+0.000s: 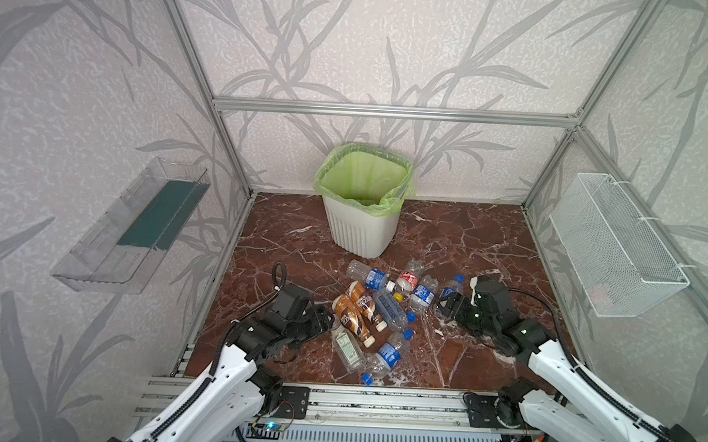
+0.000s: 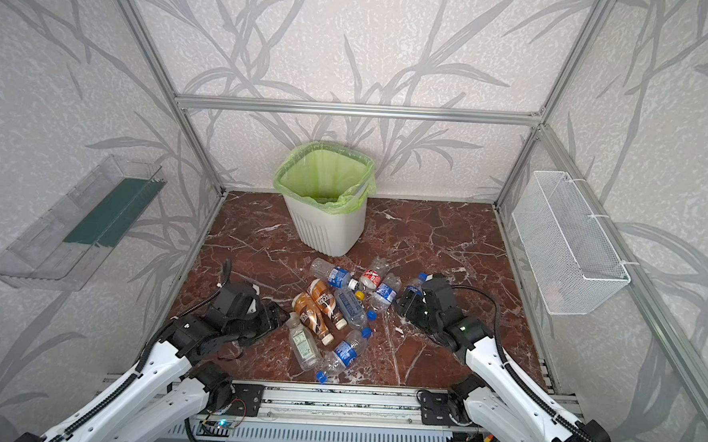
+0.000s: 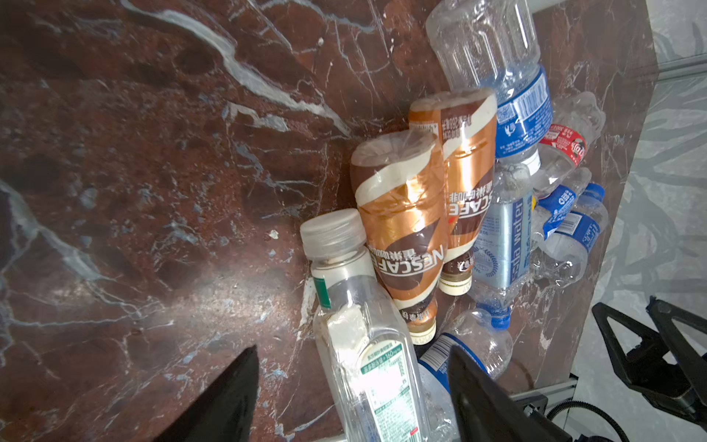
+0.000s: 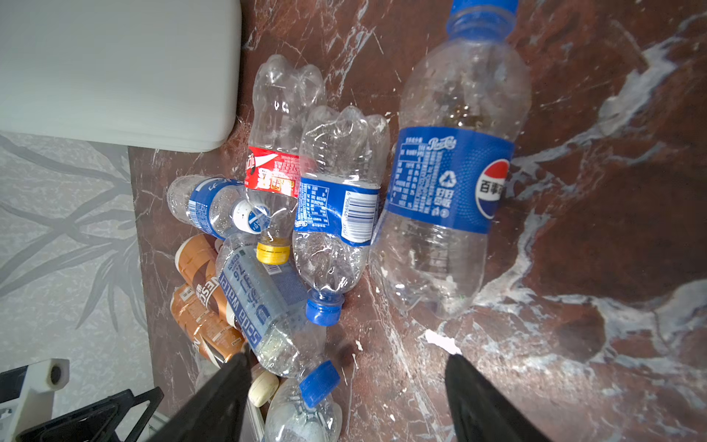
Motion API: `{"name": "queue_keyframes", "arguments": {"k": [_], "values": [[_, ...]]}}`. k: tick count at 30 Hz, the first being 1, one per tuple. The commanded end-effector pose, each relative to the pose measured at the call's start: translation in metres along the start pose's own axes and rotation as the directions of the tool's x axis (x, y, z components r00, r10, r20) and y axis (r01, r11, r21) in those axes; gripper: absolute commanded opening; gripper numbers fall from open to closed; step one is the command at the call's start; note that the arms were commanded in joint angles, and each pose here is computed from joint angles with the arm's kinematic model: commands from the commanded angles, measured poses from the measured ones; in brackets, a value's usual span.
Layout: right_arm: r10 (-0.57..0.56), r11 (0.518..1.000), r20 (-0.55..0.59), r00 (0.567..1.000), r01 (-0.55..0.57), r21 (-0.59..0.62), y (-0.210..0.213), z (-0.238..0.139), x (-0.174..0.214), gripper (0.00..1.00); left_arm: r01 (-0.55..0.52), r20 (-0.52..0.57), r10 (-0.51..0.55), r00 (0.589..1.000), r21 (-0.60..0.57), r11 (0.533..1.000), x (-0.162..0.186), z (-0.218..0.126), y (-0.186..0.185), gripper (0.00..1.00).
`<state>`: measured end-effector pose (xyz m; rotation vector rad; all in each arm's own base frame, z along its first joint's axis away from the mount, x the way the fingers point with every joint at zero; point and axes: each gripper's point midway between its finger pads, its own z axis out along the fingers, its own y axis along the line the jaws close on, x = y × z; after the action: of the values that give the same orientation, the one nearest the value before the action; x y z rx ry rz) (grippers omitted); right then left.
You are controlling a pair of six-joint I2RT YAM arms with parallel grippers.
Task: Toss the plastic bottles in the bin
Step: 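Return the right gripper to the pile while the left gripper reaches the green-labelled clear bottle, then grasp and lift the clear green-labelled bottle with the left gripper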
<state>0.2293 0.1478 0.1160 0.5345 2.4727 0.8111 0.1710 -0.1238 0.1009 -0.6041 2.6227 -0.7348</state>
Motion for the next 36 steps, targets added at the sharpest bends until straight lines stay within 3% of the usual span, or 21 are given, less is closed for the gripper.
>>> {"name": "queue_keyframes", "arguments": {"k": [1, 20, 36], "values": [[-0.001, 1.000, 0.005, 1.000, 0.001, 0.002, -0.002, 0.002, 0.000, 0.80, 0.047, 0.004, -0.047, 0.999, 0.013, 0.999, 0.005, 0.005, -0.005, 0.76], [0.014, 1.000, 0.012, 1.000, -0.014, 0.005, -0.006, 0.001, 0.001, 0.80, 0.082, -0.098, -0.089, 0.991, -0.068, 0.994, 0.044, 0.029, -0.012, 0.79], [0.011, 1.000, 0.011, 1.000, -0.011, 0.012, -0.006, 0.004, 0.000, 0.80, 0.006, -0.163, -0.031, 0.986, -0.152, 0.988, 0.067, 0.045, -0.013, 0.79]]}}
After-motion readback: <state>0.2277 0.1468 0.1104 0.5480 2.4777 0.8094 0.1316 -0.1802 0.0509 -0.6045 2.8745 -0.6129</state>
